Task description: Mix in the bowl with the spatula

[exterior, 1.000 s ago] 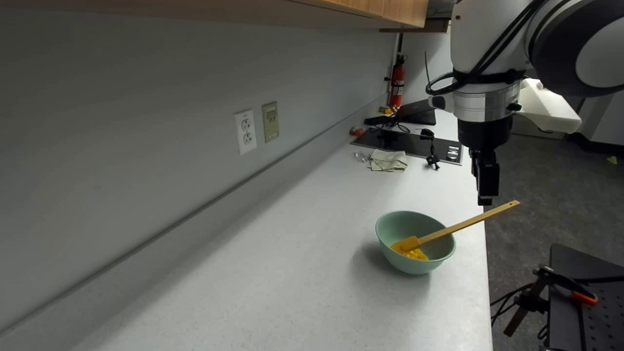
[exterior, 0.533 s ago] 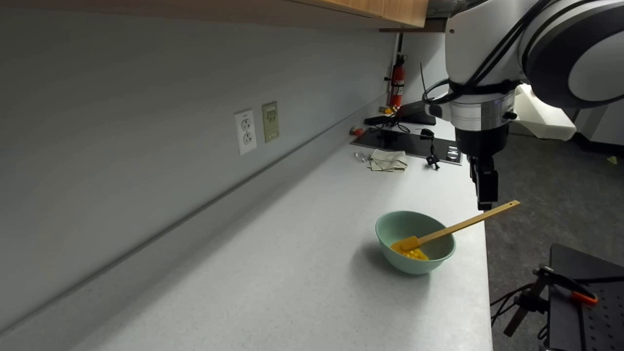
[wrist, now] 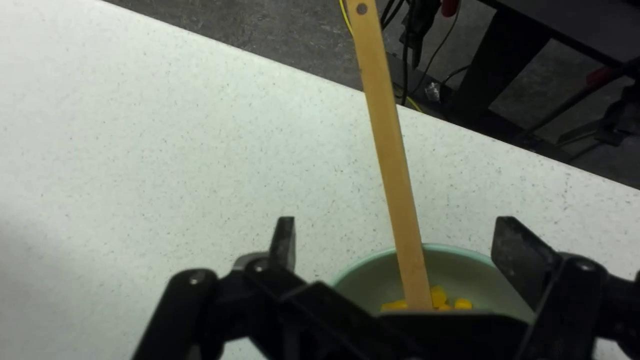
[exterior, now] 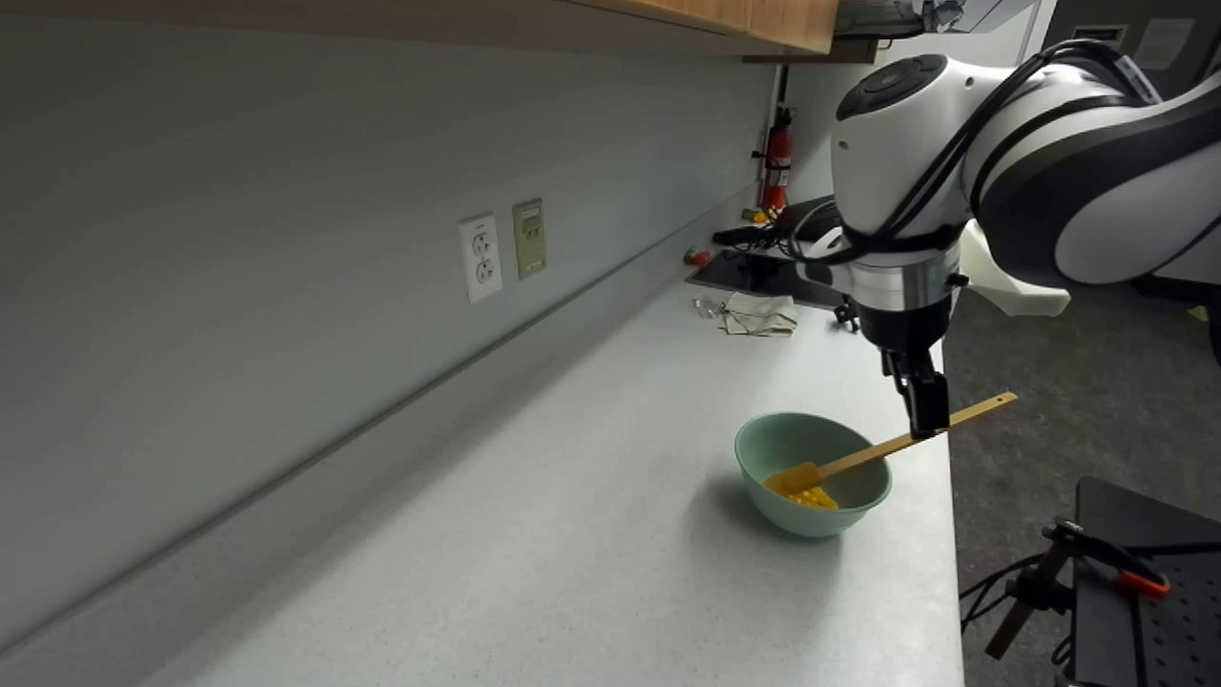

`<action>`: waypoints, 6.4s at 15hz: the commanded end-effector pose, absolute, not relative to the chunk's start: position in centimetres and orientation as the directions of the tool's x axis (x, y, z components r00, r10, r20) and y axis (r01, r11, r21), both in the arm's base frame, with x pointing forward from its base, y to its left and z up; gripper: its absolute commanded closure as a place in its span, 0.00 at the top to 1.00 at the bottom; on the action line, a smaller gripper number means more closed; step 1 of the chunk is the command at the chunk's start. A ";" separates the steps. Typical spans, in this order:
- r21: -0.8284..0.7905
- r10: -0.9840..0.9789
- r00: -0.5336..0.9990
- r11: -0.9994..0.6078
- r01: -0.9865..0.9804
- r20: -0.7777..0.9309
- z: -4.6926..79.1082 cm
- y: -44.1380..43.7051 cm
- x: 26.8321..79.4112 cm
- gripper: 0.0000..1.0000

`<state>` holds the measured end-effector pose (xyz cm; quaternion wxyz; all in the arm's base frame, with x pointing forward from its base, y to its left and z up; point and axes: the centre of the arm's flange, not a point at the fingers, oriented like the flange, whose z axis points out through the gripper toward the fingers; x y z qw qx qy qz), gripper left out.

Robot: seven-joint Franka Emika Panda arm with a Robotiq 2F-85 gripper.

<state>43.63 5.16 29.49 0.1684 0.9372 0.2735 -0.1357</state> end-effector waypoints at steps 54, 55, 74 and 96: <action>0.199 0.313 0.488 -0.640 0.742 -0.815 24.7 7.5 45.5 0.04; 0.196 0.300 0.478 -0.642 0.741 -0.825 24.5 7.4 45.4 0.04; 0.294 0.265 0.529 -0.597 0.747 -0.806 29.3 7.3 45.5 0.04; 0.194 0.243 0.431 -0.634 0.749 -0.869 26.3 6.7 45.9 0.04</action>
